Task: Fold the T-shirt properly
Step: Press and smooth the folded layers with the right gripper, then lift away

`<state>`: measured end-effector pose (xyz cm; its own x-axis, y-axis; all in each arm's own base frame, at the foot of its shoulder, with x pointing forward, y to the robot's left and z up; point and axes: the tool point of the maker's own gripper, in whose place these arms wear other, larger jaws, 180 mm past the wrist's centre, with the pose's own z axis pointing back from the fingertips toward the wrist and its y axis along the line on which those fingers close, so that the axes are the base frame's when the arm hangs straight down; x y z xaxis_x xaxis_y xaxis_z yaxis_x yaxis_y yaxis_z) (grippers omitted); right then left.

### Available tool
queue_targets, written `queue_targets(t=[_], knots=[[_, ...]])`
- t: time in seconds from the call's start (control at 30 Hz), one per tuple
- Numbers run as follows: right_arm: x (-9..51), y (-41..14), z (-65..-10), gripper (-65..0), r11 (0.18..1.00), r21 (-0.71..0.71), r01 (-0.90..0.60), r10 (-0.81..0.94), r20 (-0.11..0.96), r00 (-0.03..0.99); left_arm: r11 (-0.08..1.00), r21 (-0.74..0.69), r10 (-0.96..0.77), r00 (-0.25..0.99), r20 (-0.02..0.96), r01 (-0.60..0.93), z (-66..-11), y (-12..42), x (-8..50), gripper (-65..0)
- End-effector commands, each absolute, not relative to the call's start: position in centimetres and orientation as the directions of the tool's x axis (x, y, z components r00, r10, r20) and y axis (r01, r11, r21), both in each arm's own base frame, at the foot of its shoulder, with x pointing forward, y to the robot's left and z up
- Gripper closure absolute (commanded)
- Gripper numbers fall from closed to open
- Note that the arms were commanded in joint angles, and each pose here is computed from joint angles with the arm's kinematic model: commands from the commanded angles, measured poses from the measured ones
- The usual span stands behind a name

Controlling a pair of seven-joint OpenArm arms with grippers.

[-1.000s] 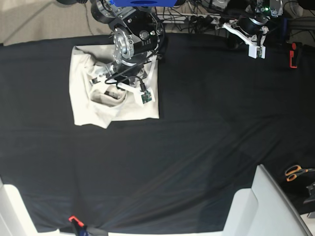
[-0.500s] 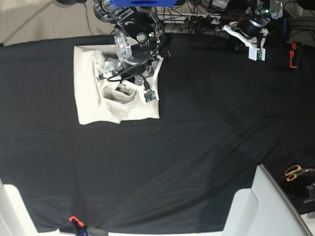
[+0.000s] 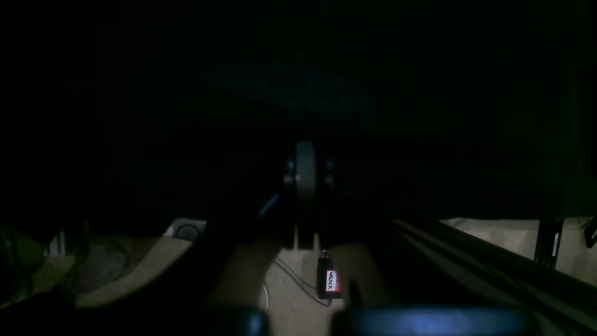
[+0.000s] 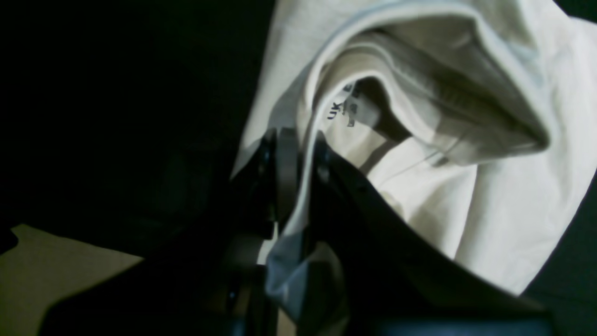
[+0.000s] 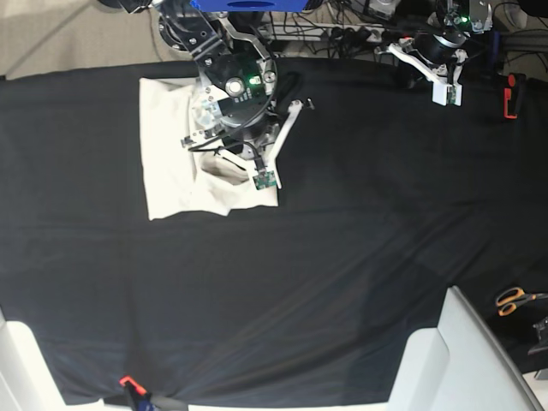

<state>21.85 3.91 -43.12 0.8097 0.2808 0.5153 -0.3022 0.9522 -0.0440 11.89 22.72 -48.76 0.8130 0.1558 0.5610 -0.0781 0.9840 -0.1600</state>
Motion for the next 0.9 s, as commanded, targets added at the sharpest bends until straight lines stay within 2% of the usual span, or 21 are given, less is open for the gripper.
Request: queue_targets(t=[0.0, 0.17, 0.3, 0.47, 0.5, 0.67, 0.77, 0.83, 0.87], knots=[[22.7, 4.4, -42.1, -0.6, 0.956, -0.032, -0.293, 0.261, 0.552, 0.792, 0.987, -0.144, 0.143, 0.822, 0.551, -0.076, -48.7, 23.3, 11.5, 0.0], [22.5, 4.3, -42.1, -0.6, 0.956, -0.035, -0.291, 0.261, 0.551, 0.793, 0.987, -0.145, 0.143, 0.822, 0.552, -0.074, -48.7, 23.2, 11.5, 0.0], [22.4, 4.4, -42.1, -4.2, 0.957, -0.027, -0.29, 0.257, 0.548, 0.796, 0.987, -0.146, 0.142, 0.822, 0.551, -0.073, -48.7, 23.2, 11.5, 0.0], [22.1, 5.1, -41.3, -30.0, 0.954, 0.003, -0.298, 0.243, 0.57, 0.785, 0.987, -0.145, 0.143, 0.821, 0.553, -0.074, -48.7, 23.2, 11.6, 0.0], [22.1, 5.6, -41.0, -32.9, 0.95, 0.026, -0.311, 0.239, 0.577, 0.781, 0.987, -0.145, 0.143, 0.821, 0.553, -0.074, -48.7, 23.2, 11.6, 0.0], [21.8, 7.8, -40.4, -33.3, 0.897, 0.142, -0.419, 0.265, 0.586, 0.766, 0.987, -0.145, 0.141, 0.817, 0.559, -0.071, -48.6, 23.2, 12.0, 0.0], [22.9, 7.3, -37.0, -33.0, 0.895, 0.141, -0.424, 0.232, 0.663, 0.712, 0.986, -0.146, 0.147, 0.822, 0.55, -0.079, -49.0, 23.4, 11.8, 0.0], [23.4, 5.5, -34.5, -28.4, 0.898, 0.113, -0.426, 0.231, 0.701, 0.675, 0.986, -0.144, 0.154, 0.828, 0.539, -0.089, -49.4, 23.6, 11.4, 0.0], [23.4, 4.6, -33.9, -23.1, 0.899, 0.096, -0.427, 0.243, 0.702, 0.67, 0.985, -0.144, 0.155, 0.83, 0.535, -0.091, -49.5, 23.6, 11.3, 0.0]])
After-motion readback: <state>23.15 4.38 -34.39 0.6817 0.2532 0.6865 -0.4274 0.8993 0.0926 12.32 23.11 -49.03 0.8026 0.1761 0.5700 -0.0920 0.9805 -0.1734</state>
